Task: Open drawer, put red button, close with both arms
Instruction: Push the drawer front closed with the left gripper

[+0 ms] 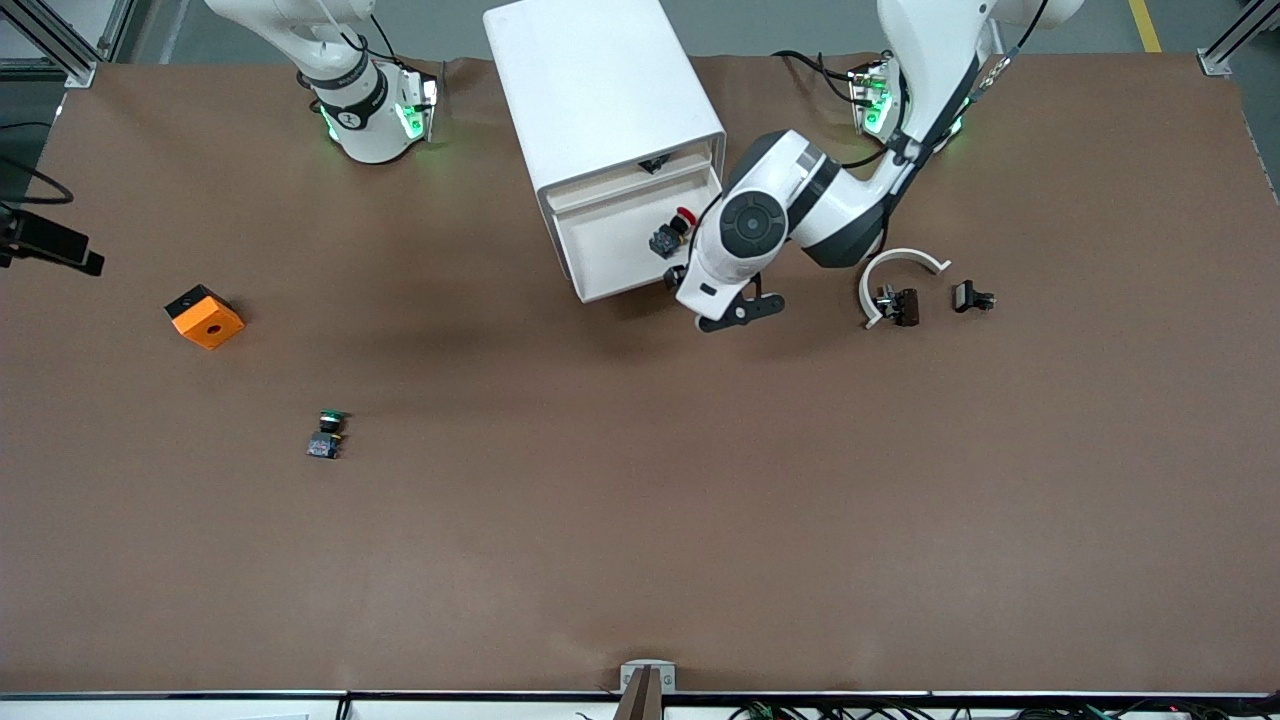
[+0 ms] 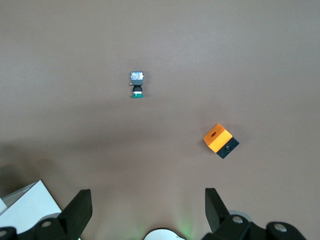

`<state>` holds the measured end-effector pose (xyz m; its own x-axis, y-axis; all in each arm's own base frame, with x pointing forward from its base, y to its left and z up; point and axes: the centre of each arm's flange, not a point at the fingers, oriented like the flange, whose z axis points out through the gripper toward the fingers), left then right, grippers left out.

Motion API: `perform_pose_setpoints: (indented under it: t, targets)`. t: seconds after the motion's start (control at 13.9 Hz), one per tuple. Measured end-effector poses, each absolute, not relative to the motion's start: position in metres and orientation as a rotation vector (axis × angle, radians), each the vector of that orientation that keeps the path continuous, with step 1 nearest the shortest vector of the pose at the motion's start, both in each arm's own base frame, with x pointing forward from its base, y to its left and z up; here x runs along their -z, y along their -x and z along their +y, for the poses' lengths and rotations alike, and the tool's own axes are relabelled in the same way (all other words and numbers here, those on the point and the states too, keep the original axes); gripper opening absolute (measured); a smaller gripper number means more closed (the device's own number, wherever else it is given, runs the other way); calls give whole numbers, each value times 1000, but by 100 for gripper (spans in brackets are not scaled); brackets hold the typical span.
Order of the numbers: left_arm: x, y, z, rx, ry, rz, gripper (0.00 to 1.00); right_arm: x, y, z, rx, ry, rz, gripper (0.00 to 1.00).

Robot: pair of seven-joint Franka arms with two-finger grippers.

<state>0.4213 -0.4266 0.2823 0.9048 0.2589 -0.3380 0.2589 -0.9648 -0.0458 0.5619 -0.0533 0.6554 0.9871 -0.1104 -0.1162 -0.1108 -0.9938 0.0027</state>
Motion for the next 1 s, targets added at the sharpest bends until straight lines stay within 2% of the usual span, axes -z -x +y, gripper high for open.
perform_pose_setpoints:
  t: [0.5,1.0]
  targets:
    - [-281,-382,-454,687,-3046,355,100,-637,-548,-47,-113,3128,153,100]
    - [-269,-355,-475,809,-3003,415,100,-631,-515,-40,-20,3125,135,100]
